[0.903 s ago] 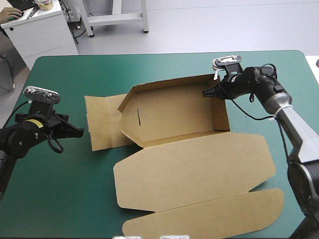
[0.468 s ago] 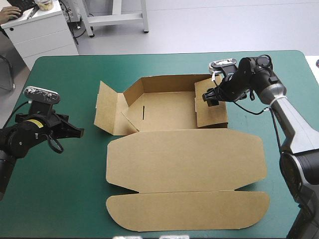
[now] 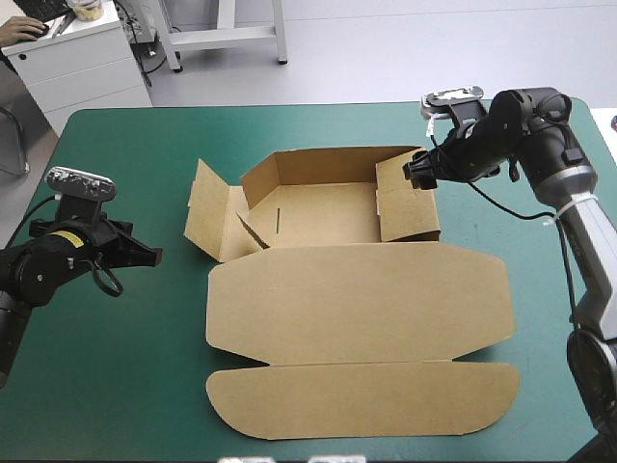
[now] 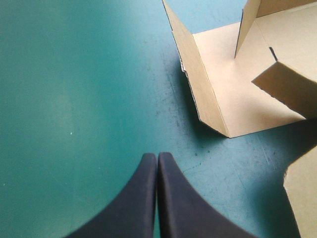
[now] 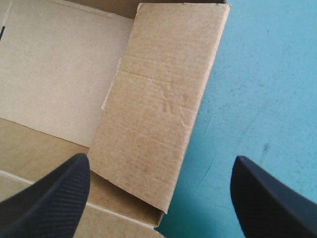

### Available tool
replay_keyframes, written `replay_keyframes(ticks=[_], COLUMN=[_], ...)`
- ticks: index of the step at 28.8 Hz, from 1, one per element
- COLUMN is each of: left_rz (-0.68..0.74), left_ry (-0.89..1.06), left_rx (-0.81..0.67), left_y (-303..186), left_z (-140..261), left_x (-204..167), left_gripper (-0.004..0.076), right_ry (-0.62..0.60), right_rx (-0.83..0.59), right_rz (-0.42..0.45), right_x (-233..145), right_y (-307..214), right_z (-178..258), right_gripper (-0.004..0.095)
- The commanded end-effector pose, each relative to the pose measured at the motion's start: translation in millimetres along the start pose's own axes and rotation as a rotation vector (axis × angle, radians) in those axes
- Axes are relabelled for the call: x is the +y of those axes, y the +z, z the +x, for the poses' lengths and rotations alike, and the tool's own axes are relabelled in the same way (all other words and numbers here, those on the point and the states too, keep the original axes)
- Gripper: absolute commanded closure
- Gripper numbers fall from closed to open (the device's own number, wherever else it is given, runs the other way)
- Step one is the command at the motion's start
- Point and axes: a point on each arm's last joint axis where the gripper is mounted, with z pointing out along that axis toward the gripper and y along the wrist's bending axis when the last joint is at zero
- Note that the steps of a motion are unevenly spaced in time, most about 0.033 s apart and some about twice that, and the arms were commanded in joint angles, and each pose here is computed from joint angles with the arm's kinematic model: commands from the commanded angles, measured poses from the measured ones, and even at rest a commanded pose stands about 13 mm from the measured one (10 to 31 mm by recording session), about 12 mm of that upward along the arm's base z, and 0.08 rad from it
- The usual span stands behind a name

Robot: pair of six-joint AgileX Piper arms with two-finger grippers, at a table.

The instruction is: Fold the box

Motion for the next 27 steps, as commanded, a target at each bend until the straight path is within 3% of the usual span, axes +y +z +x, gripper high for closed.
replay_keyframes(ticks=[1,9,18,20,22,25,26,27], left_rz=[-0.018,-0.018,-0.017,-0.017,-0.017,-0.016,-0.016,-0.016], left_ry=[-0.015,-0.015,-0.015,-0.015,-0.015,-0.015,-0.015,-0.015], left_rx=[-0.105,-0.105,-0.103,-0.103,-0.103,-0.099,-0.097,-0.097], left_y=[-11,-11,-11,-11,-11,-11,-11,-11], left_z=[-12,-12,-12,-12,-12,-12,-11,-11], left_x=[1,1,1,1,1,1,1,1], left_gripper=[0.0734,0.0734,0.0734,0.0734,0.0734,0.0734,0.0734,0.0734], right_ry=[0.007,0.029,0.081,0.086,0.086,0.086,0.081,0.079], right_rx=[-0.099,-0.034,0.032,0.036,0.038,0.041,0.043,0.045], right_rz=[0.015,0.047,0.006,0.002,0.003,0.004,0.004,0.004], right_x=[1,-11,-17,-18,-18,-18,-18,-18], right_y=[-24,29,97,104,107,108,108,108], right_z=[-6,-15,-18,-18,-18,-17,-17,-17], right_gripper=[0.0184,0.0184,0.0192,0.0257,0.0393,0.0674,0.0846,0.0916])
